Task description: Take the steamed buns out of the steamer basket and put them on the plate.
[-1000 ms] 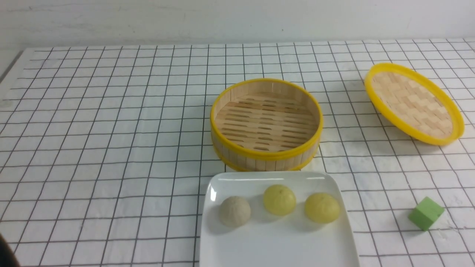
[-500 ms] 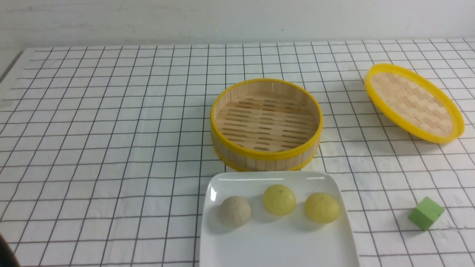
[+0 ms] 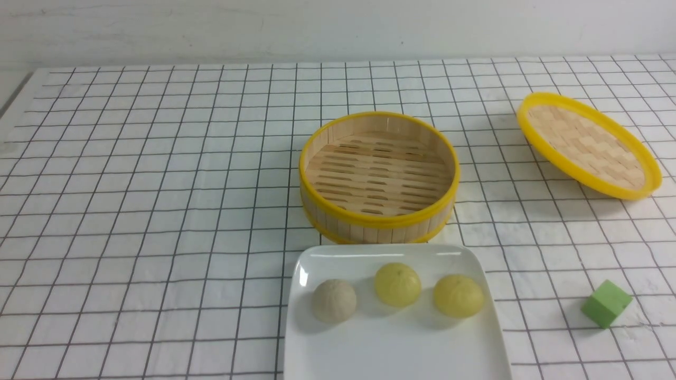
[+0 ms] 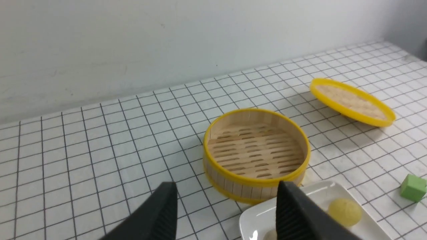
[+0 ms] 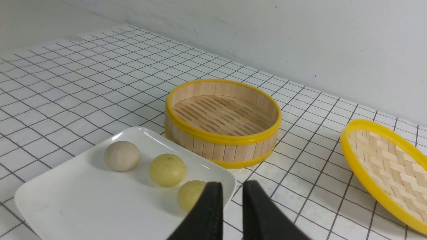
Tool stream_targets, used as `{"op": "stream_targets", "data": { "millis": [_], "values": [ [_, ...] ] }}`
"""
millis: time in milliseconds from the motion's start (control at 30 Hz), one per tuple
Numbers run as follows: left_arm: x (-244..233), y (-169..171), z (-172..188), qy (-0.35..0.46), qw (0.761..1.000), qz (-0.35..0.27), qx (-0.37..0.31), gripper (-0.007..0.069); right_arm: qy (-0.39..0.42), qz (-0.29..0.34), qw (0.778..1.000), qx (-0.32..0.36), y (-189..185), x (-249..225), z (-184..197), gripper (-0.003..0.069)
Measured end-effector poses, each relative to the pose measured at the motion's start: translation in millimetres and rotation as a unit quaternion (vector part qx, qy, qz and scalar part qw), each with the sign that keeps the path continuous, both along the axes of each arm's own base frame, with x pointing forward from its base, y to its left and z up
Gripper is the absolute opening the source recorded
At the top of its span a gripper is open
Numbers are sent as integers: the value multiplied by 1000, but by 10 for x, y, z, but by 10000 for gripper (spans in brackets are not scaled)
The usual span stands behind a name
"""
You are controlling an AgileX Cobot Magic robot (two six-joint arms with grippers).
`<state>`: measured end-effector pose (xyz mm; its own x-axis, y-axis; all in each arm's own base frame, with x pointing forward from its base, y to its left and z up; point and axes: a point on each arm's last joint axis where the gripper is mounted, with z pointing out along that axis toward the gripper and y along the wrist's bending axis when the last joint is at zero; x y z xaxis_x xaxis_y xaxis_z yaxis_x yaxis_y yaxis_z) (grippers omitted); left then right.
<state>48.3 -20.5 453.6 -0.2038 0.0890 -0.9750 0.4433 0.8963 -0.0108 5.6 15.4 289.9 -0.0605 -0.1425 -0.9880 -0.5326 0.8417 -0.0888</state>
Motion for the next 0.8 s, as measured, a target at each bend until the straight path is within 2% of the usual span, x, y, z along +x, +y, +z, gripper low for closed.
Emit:
{"op": "stream_targets", "data": {
  "millis": [500, 600, 733, 800],
  "values": [
    [79, -12, -93, 4, 1000, 16, 20, 414, 0, 1, 1000, 1, 1, -1, 0, 137],
    [212, -23, -304, 19, 998, 56, 30, 414, 0, 1, 1000, 1, 1, -1, 0, 140],
    [536, 69, -1133, 113, 979, 167, 37, 414, 0, 1, 1000, 1, 1, -1, 0, 146],
    [590, 141, -1428, 138, 969, 202, 38, 414, 0, 1, 1000, 1, 1, -1, 0, 150]
  ]
}}
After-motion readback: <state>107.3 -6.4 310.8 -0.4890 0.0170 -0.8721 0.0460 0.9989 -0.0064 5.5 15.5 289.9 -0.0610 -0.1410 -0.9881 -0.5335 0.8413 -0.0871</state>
